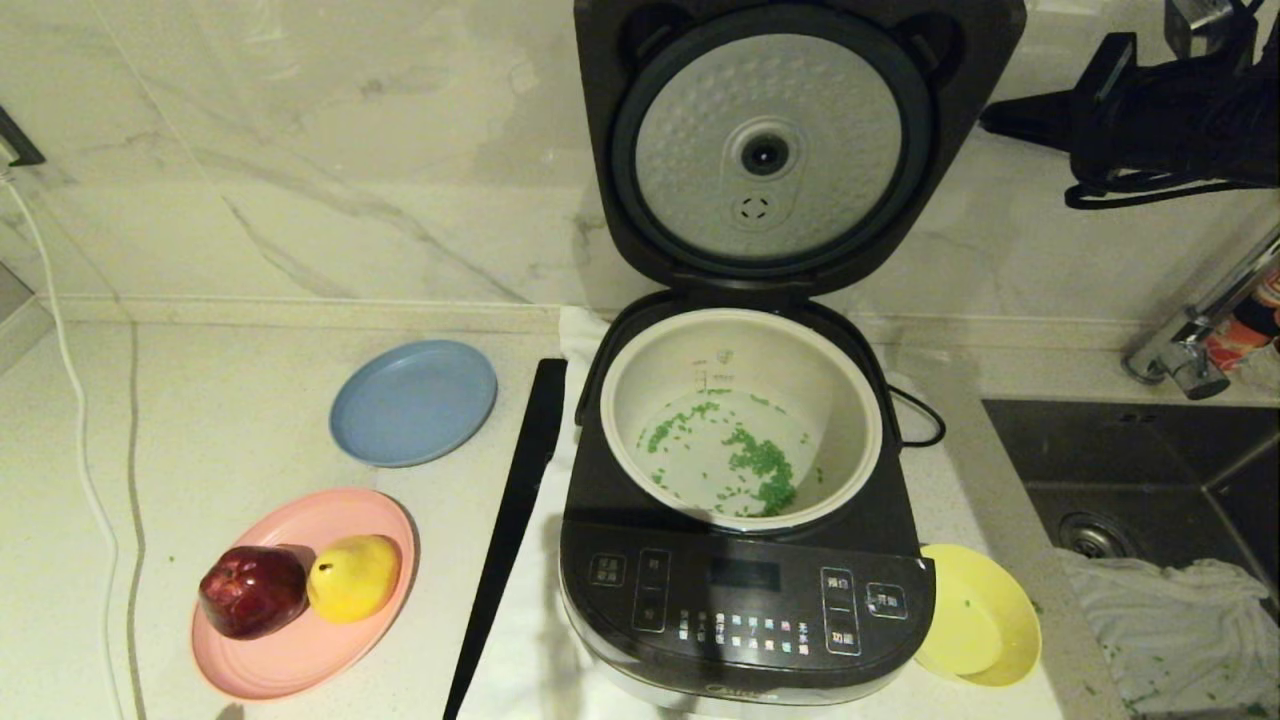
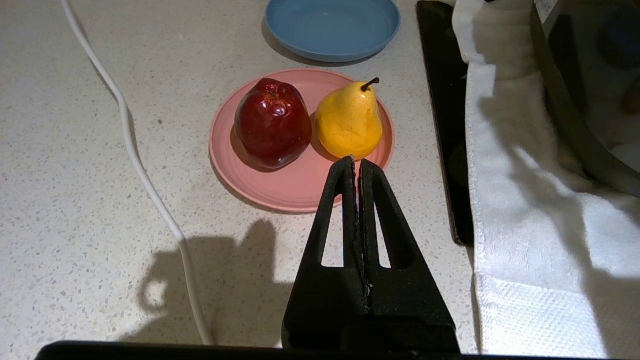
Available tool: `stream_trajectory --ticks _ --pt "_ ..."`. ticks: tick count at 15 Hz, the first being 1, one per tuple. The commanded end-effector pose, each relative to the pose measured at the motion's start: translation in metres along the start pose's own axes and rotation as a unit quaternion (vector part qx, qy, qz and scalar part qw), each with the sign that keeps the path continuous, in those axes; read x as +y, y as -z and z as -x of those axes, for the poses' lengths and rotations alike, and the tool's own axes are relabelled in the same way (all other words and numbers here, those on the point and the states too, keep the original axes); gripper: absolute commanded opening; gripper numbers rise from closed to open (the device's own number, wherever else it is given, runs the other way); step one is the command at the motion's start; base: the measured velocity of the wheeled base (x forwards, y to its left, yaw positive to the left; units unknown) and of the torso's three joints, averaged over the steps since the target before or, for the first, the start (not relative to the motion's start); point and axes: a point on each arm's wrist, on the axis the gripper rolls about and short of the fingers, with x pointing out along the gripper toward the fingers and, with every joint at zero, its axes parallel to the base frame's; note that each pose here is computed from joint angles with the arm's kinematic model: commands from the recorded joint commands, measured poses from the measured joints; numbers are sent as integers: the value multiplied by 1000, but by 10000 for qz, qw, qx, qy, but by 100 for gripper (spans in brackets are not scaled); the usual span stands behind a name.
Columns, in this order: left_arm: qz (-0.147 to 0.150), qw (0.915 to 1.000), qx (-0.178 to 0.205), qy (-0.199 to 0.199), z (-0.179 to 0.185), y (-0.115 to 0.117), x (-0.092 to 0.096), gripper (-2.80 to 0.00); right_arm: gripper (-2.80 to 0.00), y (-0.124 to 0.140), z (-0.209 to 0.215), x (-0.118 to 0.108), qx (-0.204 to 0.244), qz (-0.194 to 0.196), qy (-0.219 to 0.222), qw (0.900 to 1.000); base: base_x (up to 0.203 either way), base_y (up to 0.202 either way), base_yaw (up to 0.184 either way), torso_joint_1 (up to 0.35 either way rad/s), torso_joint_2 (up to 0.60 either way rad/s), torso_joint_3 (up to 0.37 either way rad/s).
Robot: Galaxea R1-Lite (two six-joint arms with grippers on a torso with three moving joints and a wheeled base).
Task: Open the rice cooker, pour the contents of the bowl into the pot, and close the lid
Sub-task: Close the rice cooker
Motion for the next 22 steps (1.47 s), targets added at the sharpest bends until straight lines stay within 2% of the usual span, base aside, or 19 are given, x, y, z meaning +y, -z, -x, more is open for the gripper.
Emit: stream_trajectory --ticks 1,7,15,22 --pt "0 10000 10 -3 0 1 0 -280 -280 9 -15 0 81 20 -195 9998 0 0 0 0 0 0" --pt "0 10000 10 -3 0 1 0 -280 -280 20 -36 0 167 133 -427 9989 0 0 0 0 0 0" --pt "0 10000 10 -3 0 1 0 -280 -280 21 -43 4 84 253 -605 9978 0 0 0 0 0 0" --pt "0 10000 10 -3 0 1 0 -280 -280 28 -32 34 252 249 -959 9948 0 0 0 0 0 0"
